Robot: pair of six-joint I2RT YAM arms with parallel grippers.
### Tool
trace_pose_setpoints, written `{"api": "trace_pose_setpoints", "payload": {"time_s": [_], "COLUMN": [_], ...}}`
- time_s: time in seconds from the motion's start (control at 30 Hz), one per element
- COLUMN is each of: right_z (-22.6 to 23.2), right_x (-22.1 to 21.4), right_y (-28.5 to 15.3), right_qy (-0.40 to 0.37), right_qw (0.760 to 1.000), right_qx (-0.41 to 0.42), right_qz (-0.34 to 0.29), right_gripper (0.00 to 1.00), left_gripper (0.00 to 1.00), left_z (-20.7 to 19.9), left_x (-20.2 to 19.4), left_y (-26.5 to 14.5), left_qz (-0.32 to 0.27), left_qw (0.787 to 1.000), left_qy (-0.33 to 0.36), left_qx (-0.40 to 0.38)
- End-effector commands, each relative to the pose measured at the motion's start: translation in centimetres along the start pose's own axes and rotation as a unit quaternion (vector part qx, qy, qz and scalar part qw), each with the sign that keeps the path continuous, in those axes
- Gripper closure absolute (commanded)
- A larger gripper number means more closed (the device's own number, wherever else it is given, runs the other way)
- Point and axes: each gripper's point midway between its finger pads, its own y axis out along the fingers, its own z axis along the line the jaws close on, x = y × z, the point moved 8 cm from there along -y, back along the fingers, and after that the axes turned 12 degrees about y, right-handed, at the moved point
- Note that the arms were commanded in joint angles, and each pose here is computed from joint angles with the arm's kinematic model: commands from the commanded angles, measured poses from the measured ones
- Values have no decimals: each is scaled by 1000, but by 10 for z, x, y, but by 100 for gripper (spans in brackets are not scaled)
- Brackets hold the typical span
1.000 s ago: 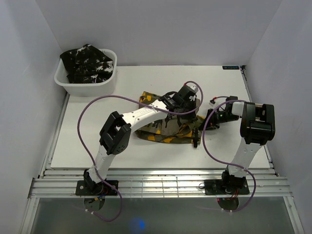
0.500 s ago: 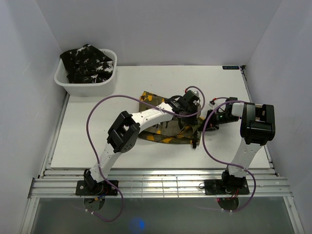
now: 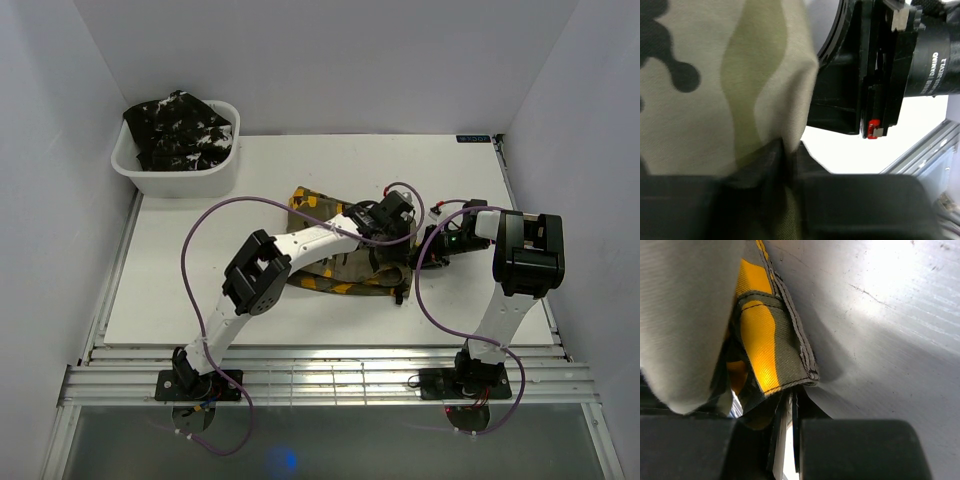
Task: Fold and stack the trousers
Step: Fold the trousers
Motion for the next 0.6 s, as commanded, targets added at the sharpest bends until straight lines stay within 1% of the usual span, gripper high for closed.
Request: {"api": "trace_pose_setpoints", "payload": {"time_s": [0.0, 0.03, 0.13, 0.17, 0.23, 0.27, 0.3, 0.33, 0.37, 0.4, 0.43, 0.47, 0.5, 0.53, 0.57], "right_z": [6, 6, 8, 9, 11, 12, 12, 14, 17, 19, 19, 22, 33, 36, 46], "right_x": [2, 2, 2, 5, 6, 12, 16, 15, 25, 30, 35, 34, 47, 53, 53], "right_y": [-2, -2, -5, -7, -10, -15, -20, -26, -36, -45, -56, -66, -82, -93, -101], "right_qy": [-12, -13, -18, -26, -30, -44, -48, -44, -58, -79, -87, -86, -113, -134, -139], "right_qw": [1000, 1000, 1000, 1000, 999, 999, 998, 998, 996, 994, 992, 992, 988, 984, 984], "right_qx": [4, 3, -4, -11, -18, -29, -37, -45, -62, -69, -77, -89, -94, -96, -92], "right_qz": [-5, -5, -7, -10, -8, -14, -19, -15, -26, -33, -41, -34, -55, -65, -67], "right_gripper": [92, 92, 92, 92, 92, 92, 92, 91, 90, 87, 82, 78, 74, 61, 55], "left_gripper": [66, 58, 51, 46, 39, 32, 31, 31, 31, 30, 29, 29, 28, 22, 20], "left_z": [-21, -20, -20, -21, -25, -18, -24, -15, -7, -4, 8, 22, 30, 42, 52], "left_x": [-4, -4, 7, 10, 23, 20, 25, 31, 28, 29, 45, 41, 44, 57, 59], "left_y": [-2, -2, -14, -19, -41, -46, -68, -78, -85, -97, -124, -131, -144, -175, -188], "left_qz": [2, 1, -16, -20, -43, -38, -47, -52, -44, -41, -71, -64, -71, -102, -112], "left_qw": [999, 1000, 999, 998, 994, 993, 990, 988, 988, 984, 980, 978, 974, 961, 955], "left_qy": [2, 2, 22, 43, 68, 83, 93, 94, 94, 104, 103, 104, 111, 129, 136], "left_qx": [-34, -31, -40, -47, -72, -75, -100, -110, -114, -137, -152, -167, -185, -222, -240]}}
